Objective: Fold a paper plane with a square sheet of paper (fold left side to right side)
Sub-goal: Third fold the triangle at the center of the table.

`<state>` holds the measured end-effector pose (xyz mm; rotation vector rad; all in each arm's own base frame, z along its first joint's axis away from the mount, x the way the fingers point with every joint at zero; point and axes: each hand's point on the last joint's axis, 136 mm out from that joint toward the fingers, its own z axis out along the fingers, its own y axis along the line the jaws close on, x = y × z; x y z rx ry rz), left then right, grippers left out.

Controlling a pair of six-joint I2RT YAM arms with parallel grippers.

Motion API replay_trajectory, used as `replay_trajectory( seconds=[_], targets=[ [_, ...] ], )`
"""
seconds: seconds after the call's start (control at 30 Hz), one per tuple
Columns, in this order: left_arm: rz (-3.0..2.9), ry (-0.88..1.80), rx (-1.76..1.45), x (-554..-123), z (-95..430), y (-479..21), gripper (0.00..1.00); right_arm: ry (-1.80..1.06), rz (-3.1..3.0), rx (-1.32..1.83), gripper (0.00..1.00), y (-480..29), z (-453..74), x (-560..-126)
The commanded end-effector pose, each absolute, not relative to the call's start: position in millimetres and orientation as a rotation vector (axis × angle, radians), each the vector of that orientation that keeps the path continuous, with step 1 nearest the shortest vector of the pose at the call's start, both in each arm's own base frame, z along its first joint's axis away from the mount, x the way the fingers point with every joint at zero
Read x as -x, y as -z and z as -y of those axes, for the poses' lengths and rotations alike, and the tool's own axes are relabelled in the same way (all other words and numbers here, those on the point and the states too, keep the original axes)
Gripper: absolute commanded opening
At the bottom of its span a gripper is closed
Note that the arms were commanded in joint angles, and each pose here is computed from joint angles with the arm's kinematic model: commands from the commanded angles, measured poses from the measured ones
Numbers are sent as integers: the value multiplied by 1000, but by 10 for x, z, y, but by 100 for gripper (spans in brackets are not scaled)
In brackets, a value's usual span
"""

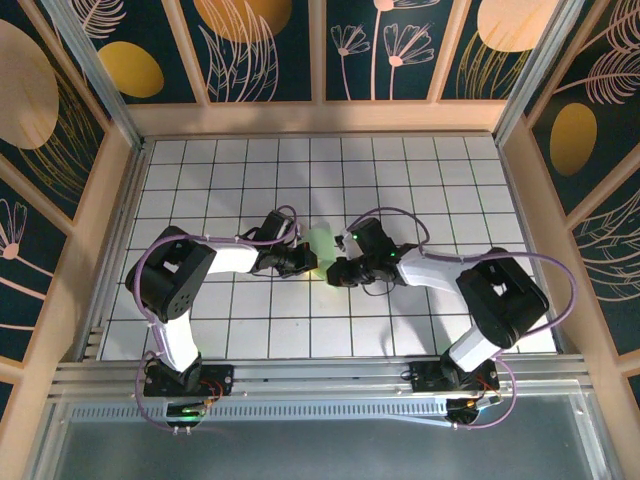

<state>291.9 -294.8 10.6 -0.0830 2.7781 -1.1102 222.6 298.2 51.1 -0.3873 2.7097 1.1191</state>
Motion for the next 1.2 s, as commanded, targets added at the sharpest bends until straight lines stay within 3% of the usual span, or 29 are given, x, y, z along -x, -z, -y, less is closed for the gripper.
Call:
replay_trajectory(
  seconds=[0.0, 1.17],
  targets=[
    [-2924, 905, 180, -2691, 2661, 320, 5, -1130, -2730, 352, 0, -436, -2999, -2232],
    [-2931, 897, 185, -2681, 2647, 346, 5, -1050, -2862, 287, 0, -70, -2878, -2126]
  ],
)
